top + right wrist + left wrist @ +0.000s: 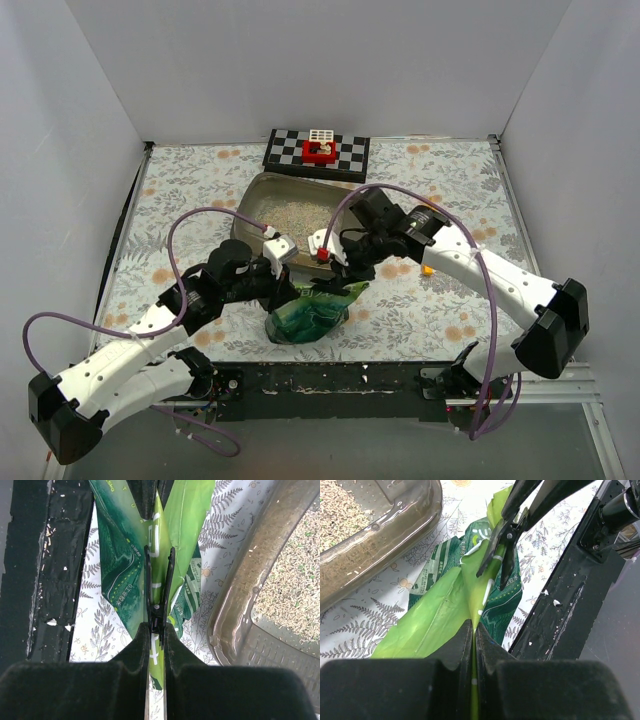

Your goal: Fill the litter box with clean litter

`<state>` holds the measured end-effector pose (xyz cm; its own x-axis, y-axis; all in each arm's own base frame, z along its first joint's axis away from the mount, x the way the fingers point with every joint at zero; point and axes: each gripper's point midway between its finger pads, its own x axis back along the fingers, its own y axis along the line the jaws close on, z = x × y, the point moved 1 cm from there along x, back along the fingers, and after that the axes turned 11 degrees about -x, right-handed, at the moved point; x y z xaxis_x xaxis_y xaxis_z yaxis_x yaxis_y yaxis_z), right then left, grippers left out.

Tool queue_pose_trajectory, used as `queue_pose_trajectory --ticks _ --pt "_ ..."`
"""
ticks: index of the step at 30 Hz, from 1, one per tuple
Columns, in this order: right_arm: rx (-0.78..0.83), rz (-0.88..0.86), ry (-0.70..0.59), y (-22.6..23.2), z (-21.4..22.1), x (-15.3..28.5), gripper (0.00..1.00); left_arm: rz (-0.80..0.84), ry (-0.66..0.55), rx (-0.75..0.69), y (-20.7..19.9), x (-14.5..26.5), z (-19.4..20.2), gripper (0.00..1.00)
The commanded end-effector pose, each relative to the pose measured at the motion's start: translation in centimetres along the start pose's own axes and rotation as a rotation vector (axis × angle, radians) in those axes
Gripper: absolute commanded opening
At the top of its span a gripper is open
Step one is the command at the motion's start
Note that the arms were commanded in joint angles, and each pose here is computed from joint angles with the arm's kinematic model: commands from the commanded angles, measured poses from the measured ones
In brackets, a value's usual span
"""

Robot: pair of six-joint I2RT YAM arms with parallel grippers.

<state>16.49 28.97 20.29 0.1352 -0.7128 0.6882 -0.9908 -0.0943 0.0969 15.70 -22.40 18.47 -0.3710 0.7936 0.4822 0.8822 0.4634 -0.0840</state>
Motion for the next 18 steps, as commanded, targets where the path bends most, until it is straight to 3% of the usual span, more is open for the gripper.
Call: queue_pose_trajectory --ticks 1,13,18 --pt "-0.053 -0.019 0.179 1.1 4.0 -1.2 0.01 -0.072 -0.027 -0.018 1.0 1.0 -1.4 0.00" --pt "-0.157 0.108 0.318 -0.3 5.9 -3.9 0.01 -0.082 -0.121 -0.032 0.9 1.8 -3.2 0.00" --pt "-0.198 0.113 0.272 0.0 5.4 -4.8 0.15 -0.079 -0.142 -0.033 0.7 2.0 -3.7 0.00"
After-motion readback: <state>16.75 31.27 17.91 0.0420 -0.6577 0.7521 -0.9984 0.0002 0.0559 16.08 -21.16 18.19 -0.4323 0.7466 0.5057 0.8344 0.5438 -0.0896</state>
